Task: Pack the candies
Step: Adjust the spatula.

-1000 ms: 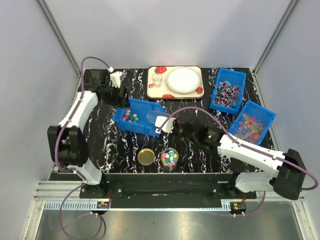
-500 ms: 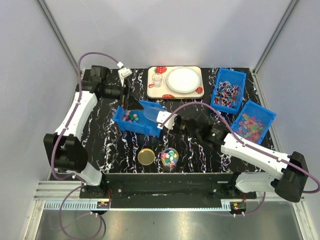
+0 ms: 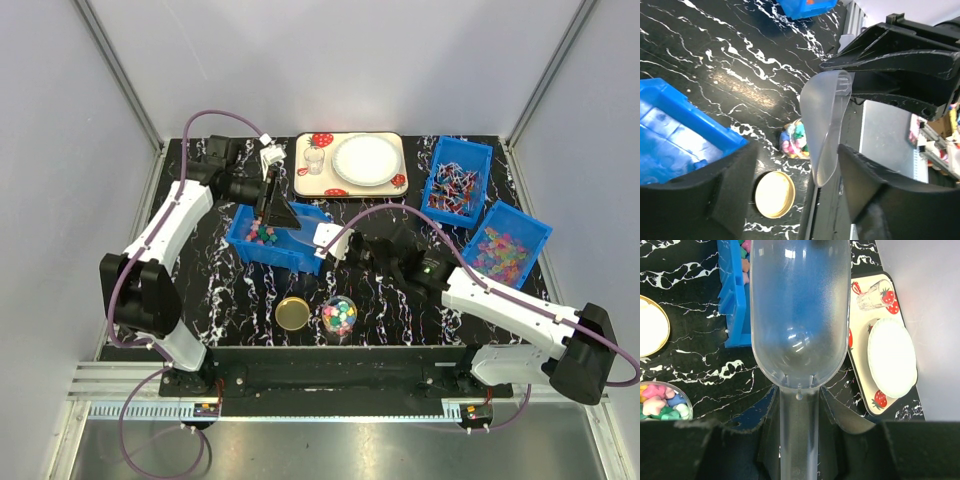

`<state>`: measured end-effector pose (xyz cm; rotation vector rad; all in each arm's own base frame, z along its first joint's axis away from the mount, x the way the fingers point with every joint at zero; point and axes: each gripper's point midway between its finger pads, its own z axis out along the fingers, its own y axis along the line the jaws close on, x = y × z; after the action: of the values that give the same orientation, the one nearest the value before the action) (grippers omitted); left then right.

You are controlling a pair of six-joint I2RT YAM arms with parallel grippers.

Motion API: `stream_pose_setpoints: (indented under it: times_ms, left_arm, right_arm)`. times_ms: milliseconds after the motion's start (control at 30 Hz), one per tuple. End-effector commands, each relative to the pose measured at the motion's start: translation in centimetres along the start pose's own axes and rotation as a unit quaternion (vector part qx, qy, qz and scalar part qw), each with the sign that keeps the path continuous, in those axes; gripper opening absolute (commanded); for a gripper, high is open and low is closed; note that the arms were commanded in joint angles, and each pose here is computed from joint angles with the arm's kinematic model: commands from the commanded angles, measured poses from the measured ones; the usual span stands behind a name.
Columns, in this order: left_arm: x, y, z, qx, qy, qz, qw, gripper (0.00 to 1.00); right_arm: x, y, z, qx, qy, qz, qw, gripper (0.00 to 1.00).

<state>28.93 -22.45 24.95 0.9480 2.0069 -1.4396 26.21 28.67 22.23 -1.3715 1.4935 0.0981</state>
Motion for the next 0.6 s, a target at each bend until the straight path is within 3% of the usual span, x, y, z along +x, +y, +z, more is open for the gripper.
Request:
stream_pose_setpoints:
  times_ms: [0,200,367,500,567]
  left_arm:
    - [-0.05,-0.34,0.48,0.016,0.0,0.014,1.0,0.58]
    - [0.25,-0.28,0.97,0.013,0.008,0.019,1.0,0.33]
    - [0.43,0.1,1.26,0.004,0.012,0.016,1.0,0.01]
    - [0.36,0.07,1.19,0.003,0.009,0.019,1.0,0.0]
    - [0.3,-0.08,1.15,0.003,0.006,0.021,1.0,0.0]
  right_arm:
    - [-2.6,-1.62,-0.64,0.024,-0.047,0.02,0.998,0.0]
    - [-2.69,-1.49,-0.69,0.021,-0.05,0.024,0.998,0.0]
    - [-2.96,-1.41,-0.78,0.018,-0.056,0.03,0.998,0.0]
    - [-3.13,-1.52,-0.76,0.02,-0.057,0.039,0.997,0.0]
    - [-3.15,-1.6,-0.69,0.022,-0.056,0.045,0.997,0.07]
